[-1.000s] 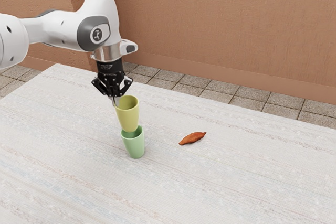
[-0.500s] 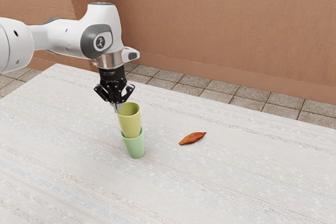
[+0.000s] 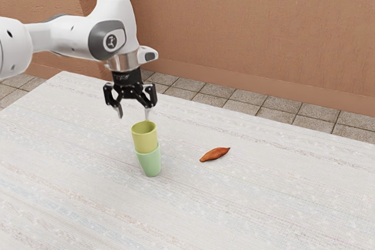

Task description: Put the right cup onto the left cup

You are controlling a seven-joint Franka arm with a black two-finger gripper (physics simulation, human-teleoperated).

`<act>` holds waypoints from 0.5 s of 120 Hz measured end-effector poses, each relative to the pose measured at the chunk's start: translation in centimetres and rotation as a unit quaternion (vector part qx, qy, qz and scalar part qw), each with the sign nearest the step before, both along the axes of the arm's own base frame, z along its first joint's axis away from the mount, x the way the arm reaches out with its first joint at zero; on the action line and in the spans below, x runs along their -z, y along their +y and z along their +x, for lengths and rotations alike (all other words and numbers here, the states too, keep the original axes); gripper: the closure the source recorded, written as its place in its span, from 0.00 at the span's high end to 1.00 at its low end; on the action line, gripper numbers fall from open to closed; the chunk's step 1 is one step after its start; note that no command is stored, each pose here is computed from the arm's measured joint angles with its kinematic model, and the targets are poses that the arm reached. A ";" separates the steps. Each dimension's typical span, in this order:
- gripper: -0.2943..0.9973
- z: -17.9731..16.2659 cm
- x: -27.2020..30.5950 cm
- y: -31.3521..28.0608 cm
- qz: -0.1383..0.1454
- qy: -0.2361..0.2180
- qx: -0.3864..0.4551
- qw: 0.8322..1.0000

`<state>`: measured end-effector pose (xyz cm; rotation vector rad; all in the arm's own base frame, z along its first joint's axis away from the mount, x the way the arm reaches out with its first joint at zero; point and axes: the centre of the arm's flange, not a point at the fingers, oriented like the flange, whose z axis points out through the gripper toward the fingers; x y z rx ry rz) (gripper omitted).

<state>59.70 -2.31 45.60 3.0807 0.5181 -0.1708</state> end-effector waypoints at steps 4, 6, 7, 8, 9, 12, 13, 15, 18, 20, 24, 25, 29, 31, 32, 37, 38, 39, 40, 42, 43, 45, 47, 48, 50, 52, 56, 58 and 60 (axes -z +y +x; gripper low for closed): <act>0.70 -0.1 -0.6 -0.3 -0.001 -0.003 0.003 1.000; 0.70 -0.2 -0.9 -0.5 -0.001 -0.005 0.006 1.000; 0.71 -0.3 -1.0 -0.6 -0.001 -0.005 0.007 1.000; 0.71 -0.3 -1.2 -0.7 -0.001 -0.006 0.008 1.000; 0.71 -0.3 -1.3 -0.8 -0.001 -0.006 0.009 1.000; 0.72 -0.4 -1.6 -1.1 -0.001 -0.008 0.013 1.000; 0.72 -0.5 -1.7 -1.2 -0.001 -0.008 0.015 1.000; 0.72 -0.5 -1.9 -1.4 -0.001 -0.008 0.018 1.000; 0.73 -0.6 -2.2 -1.7 -0.001 -0.010 0.022 1.000; 0.73 -0.7 -2.4 -1.8 -0.001 -0.010 0.026 1.000; 0.74 -0.8 -2.6 -2.2 -0.001 -0.010 0.032 0.999; 0.74 -0.9 -2.7 -2.2 -0.001 -0.010 0.034 0.999; 0.74 -1.0 -2.9 -2.5 -0.001 -0.010 0.041 0.999; 0.75 -1.1 -3.1 -2.6 -0.002 -0.011 0.044 0.999; 0.75 -1.1 -3.2 -2.7 -0.002 -0.011 0.046 0.999; 0.75 -1.3 -3.6 -3.0 -0.003 -0.012 0.055 0.998; 0.75 -1.3 -3.7 -3.0 -0.003 -0.012 0.057 0.998; 0.75 -1.3 -3.7 -3.0 -0.003 -0.012 0.059 0.998; 0.75 -1.3 -3.8 -3.1 -0.003 -0.013 0.061 0.998; 0.76 -1.4 -4.1 -3.2 -0.004 -0.014 0.065 0.998; 0.76 -1.5 -4.2 -3.2 -0.004 -0.015 0.067 0.998; 0.76 -1.5 -4.5 -3.2 -0.004 -0.016 0.071 0.997; 0.76 -1.5 -4.8 -3.3 -0.005 -0.017 0.075 0.997; 0.76 -1.6 -4.9 -3.3 -0.005 -0.018 0.076 0.997; 0.76 -1.6 -5.3 -3.4 -0.004 -0.020 0.081 0.997; 0.76 -1.6 -5.5 -3.5 -0.004 -0.020 0.085 0.996; 0.76 -1.7 -6.0 -3.6 -0.003 -0.021 0.093 0.995; 0.76 -1.7 -6.1 -3.7 -0.003 -0.021 0.097 0.995; 0.76 -1.7 -6.3 -3.8 -0.002 -0.021 0.101 0.995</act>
